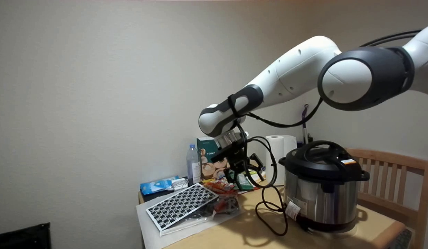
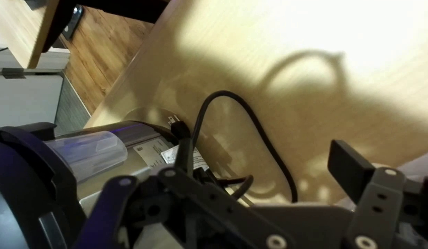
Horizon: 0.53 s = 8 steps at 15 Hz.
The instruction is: Move the black cable to the right
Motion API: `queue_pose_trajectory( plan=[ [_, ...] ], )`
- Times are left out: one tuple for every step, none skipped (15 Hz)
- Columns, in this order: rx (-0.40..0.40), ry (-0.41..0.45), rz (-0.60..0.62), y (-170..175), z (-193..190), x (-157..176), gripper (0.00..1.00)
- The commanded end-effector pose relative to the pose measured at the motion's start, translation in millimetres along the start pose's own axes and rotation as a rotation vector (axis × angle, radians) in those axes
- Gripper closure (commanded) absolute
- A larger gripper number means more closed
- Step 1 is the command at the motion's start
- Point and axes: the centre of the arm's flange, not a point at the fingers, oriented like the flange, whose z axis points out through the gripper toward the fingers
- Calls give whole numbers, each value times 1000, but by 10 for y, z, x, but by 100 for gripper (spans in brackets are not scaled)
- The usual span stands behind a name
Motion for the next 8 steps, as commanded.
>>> queue_pose_trajectory(
  plan=[
    [90, 87, -50, 297, -316, -423, 0],
    [118, 103, -59, 311, -424, -493, 0],
    [149, 118, -53, 316, -513, -541, 0],
    [173, 126, -46, 316, -587, -568, 0],
    [136, 105, -47, 60, -632, -425, 0],
    [152, 115, -51, 91, -704, -468, 0],
    [159, 118, -52, 120, -739, -489, 0],
    [162, 119, -52, 135, -744, -493, 0]
  ],
)
